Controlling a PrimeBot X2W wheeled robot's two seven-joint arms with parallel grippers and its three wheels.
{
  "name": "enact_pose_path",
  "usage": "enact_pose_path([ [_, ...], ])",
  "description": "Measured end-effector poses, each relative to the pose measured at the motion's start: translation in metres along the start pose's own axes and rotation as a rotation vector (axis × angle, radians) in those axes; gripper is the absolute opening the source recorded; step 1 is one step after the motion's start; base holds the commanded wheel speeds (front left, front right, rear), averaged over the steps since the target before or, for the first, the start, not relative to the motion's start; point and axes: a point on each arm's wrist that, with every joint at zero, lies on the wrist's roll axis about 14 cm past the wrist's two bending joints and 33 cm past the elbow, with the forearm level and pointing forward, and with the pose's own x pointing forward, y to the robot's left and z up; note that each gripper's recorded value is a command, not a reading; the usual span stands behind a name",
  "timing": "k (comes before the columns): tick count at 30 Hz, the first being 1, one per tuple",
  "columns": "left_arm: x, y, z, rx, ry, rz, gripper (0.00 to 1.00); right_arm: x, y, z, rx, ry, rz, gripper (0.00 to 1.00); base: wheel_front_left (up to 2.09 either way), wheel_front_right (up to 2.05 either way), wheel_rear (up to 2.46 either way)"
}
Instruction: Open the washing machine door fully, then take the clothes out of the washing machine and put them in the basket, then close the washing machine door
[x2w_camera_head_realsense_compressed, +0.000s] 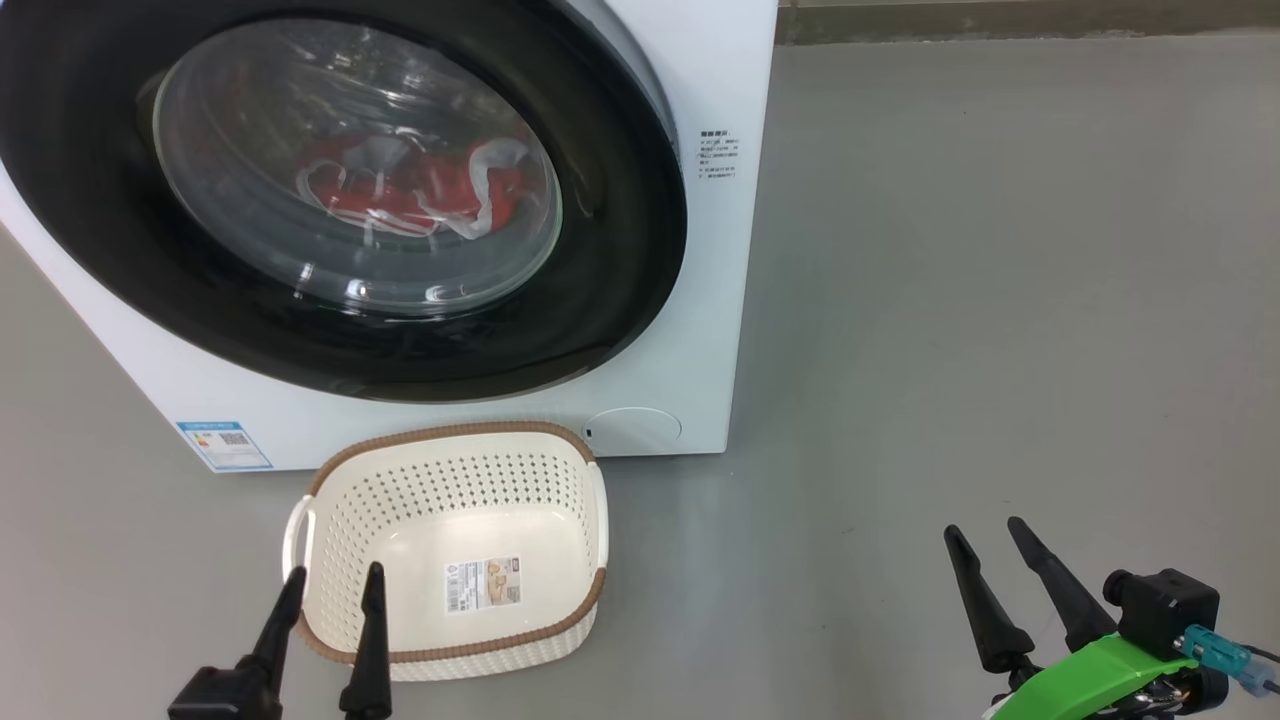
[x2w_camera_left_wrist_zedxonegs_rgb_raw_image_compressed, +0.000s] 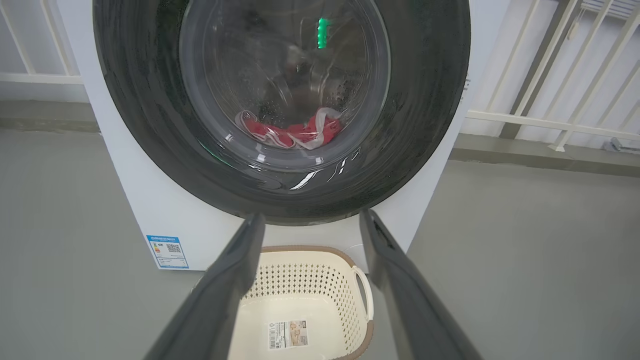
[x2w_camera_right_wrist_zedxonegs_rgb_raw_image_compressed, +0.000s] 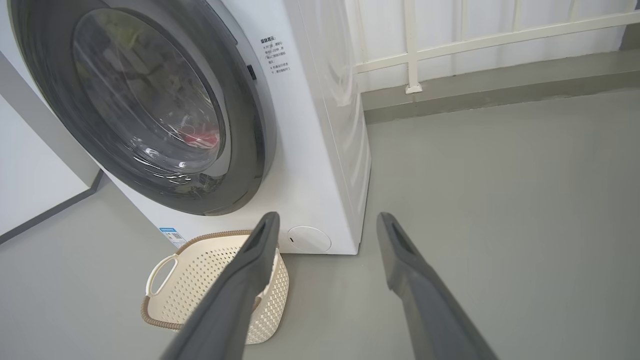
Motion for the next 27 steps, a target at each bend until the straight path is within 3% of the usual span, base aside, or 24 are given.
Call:
enact_pose_path([
  [15, 0.001, -0.005, 0.003, 0.138, -0.029, -0.033, 1.0, -0.004, -0.008, 0.001, -0.154, -0.015, 0.001, 1.0, 0.0, 0.0, 0.0],
  [27, 0.003, -0.001, -0.002, 0.132, -0.013, -0.022, 1.0, -0.007, -0.014, -0.001, -0.143, -0.012, -0.027, 1.0, 0.0, 0.0, 0.0],
])
